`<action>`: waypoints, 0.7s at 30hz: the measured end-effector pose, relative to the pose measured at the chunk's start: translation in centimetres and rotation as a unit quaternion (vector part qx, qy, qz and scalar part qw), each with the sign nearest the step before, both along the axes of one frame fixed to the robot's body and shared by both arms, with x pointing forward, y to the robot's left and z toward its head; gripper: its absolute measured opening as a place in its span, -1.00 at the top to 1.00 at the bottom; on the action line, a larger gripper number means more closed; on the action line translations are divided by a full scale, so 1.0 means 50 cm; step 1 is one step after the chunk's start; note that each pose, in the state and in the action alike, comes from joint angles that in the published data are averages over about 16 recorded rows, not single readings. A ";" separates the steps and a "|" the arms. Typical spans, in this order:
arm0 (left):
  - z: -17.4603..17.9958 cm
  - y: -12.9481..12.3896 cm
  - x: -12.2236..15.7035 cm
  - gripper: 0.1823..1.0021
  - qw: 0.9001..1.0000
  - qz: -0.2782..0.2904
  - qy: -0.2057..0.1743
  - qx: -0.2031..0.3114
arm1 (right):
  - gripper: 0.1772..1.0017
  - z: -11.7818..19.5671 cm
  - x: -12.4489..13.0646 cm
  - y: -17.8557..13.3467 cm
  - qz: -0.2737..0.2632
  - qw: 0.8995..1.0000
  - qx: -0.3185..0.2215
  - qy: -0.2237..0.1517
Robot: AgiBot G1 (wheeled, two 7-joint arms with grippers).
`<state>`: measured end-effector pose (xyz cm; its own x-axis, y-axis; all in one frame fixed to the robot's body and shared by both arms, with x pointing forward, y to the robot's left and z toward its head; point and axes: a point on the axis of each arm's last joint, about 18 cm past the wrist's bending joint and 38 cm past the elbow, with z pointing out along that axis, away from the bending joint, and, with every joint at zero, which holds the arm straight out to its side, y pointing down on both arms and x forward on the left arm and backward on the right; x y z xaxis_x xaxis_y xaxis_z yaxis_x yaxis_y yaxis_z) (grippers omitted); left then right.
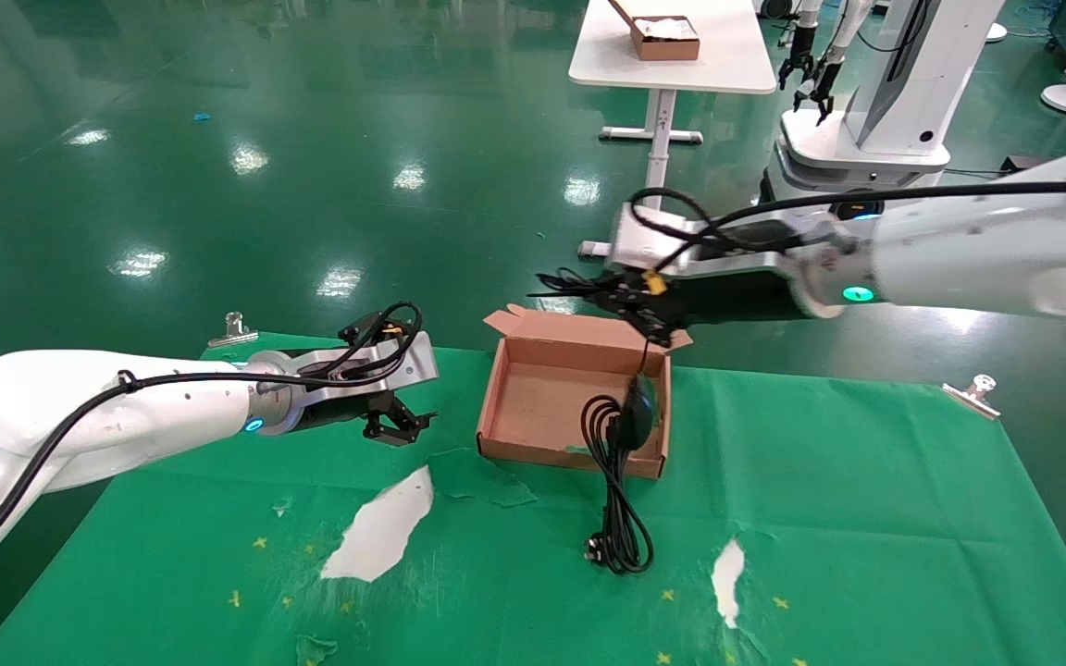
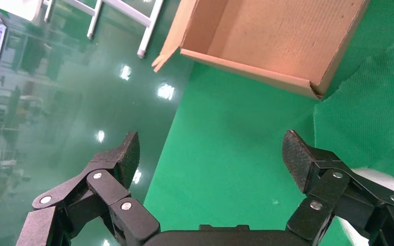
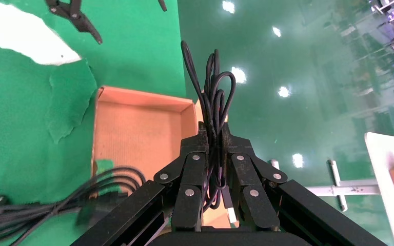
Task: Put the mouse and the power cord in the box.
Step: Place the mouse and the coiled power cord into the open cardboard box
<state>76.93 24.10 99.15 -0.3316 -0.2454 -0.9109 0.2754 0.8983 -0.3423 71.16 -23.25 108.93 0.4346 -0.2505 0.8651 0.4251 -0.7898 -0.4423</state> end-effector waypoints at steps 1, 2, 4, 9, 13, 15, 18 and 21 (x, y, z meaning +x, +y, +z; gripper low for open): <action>0.000 0.000 -0.001 -0.99 1.000 0.000 0.000 0.000 | 0.90 -0.005 0.009 0.006 -0.002 1.000 -0.001 0.001; 0.000 0.000 -0.001 -0.99 1.000 0.000 0.000 0.000 | 0.90 -0.011 0.017 0.012 -0.005 1.000 -0.003 0.003; -0.001 0.000 -0.002 -0.99 1.000 0.000 -0.001 0.000 | 0.90 -0.023 0.032 0.021 -0.011 1.000 -0.004 0.006; -0.001 0.000 -0.003 -1.00 1.000 0.000 -0.001 0.000 | 0.90 -0.049 0.063 0.032 -0.029 1.000 -0.004 0.007; -0.001 -0.001 -0.005 -1.00 1.000 0.001 -0.001 0.000 | 0.90 -0.052 0.078 0.036 -0.042 0.999 0.003 -0.004; -0.001 -0.001 -0.005 -1.00 1.000 0.001 -0.001 0.000 | 0.90 -0.045 0.082 0.039 -0.045 0.999 0.009 -0.014; -0.001 -0.001 -0.006 -1.00 1.000 0.001 -0.001 0.000 | 0.90 -0.026 0.084 0.044 -0.045 0.998 0.021 -0.031; -0.001 -0.001 -0.007 -1.00 1.000 0.002 -0.001 0.000 | 0.90 -0.003 0.082 0.050 -0.041 0.997 0.032 -0.048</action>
<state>76.57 24.04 99.08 -0.3286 -0.2468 -0.9117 0.2735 0.8990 -0.3419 75.27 -20.73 108.78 0.3253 -0.3372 0.8834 0.4029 -0.7958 -0.4521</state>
